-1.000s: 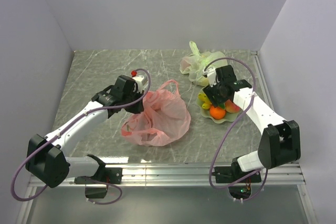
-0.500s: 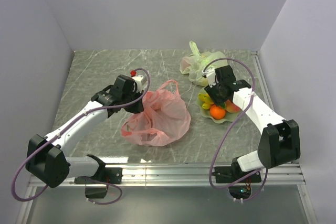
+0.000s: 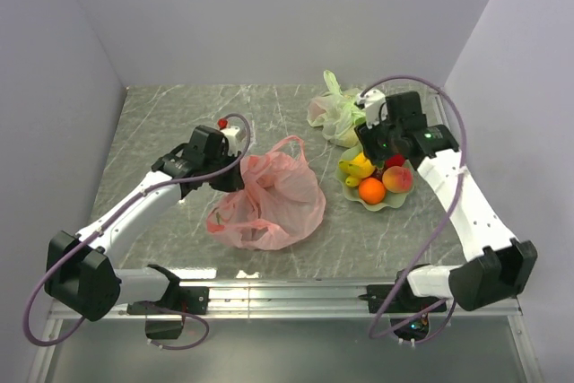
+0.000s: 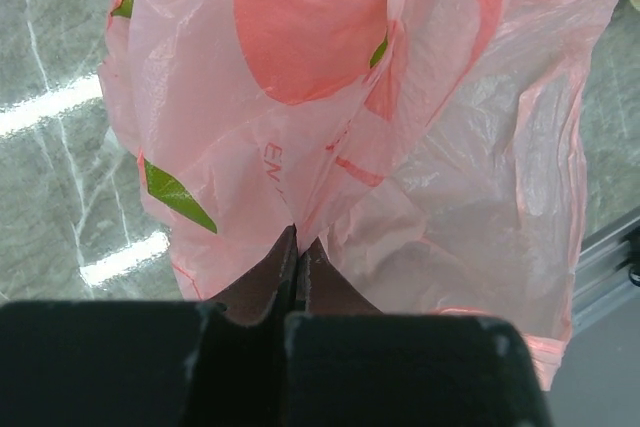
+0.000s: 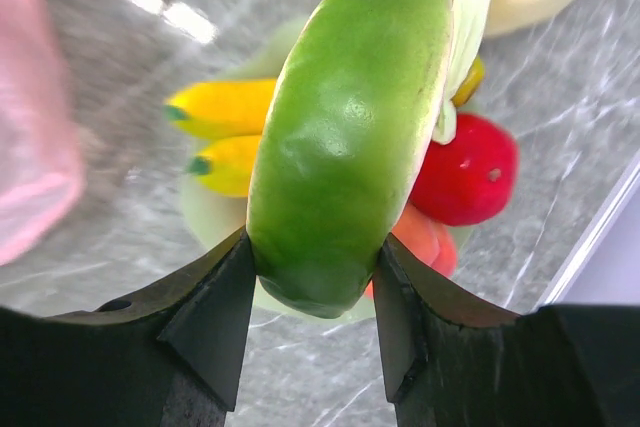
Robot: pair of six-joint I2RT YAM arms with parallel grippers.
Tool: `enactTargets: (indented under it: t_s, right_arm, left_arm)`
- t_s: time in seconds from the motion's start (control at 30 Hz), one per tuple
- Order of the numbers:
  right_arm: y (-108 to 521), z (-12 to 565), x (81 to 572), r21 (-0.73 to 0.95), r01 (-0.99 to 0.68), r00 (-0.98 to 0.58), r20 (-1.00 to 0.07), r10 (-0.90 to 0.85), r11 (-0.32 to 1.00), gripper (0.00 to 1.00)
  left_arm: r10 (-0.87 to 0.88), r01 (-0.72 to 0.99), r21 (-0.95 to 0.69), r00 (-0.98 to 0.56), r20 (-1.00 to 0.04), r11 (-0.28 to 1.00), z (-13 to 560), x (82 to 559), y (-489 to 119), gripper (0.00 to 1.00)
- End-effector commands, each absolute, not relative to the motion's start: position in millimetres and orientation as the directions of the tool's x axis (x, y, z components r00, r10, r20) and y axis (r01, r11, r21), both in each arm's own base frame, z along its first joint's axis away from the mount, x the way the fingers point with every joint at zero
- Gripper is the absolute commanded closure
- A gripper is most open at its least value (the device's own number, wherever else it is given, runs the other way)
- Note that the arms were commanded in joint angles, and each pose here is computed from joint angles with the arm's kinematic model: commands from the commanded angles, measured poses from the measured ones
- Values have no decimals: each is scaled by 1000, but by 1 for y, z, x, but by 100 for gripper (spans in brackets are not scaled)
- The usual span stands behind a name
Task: Place the fake fruits into the plastic bag and tie a complex knot
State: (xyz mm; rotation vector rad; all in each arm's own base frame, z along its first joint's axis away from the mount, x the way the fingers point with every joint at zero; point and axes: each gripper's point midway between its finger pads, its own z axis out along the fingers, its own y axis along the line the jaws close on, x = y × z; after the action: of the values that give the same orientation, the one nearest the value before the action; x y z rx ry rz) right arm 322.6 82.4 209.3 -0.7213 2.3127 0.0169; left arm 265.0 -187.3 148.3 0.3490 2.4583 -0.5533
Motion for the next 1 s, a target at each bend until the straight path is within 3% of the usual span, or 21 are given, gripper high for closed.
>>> enactTargets:
  t_s: [0.0, 0.17, 0.47, 0.8, 0.97]
  right_arm:
    - [100, 263, 299, -110, -555, -524, -723, -449, 825, 78]
    - [151, 291, 242, 123, -767, -477, -765, -432, 630, 79]
    - [217, 241, 184, 235, -897, -427, -682, -593, 375, 83]
    - [278, 193, 218, 343, -840, -542, -556, -630, 420, 87]
    - [302, 184, 257, 272, -782, -590, -614, -525, 560, 81]
  left_arm:
    - [75, 377, -401, -800, -596, 835, 165, 265, -196, 99]
    - [55, 397, -500, -821, -568, 769, 172, 261, -204, 99]
    - [51, 425, -596, -840, -540, 681, 185, 253, -215, 99]
    - [71, 440, -675, -863, -500, 592, 186, 245, -222, 100]
    - [63, 415, -718, -884, -463, 559, 182, 245, -224, 100]
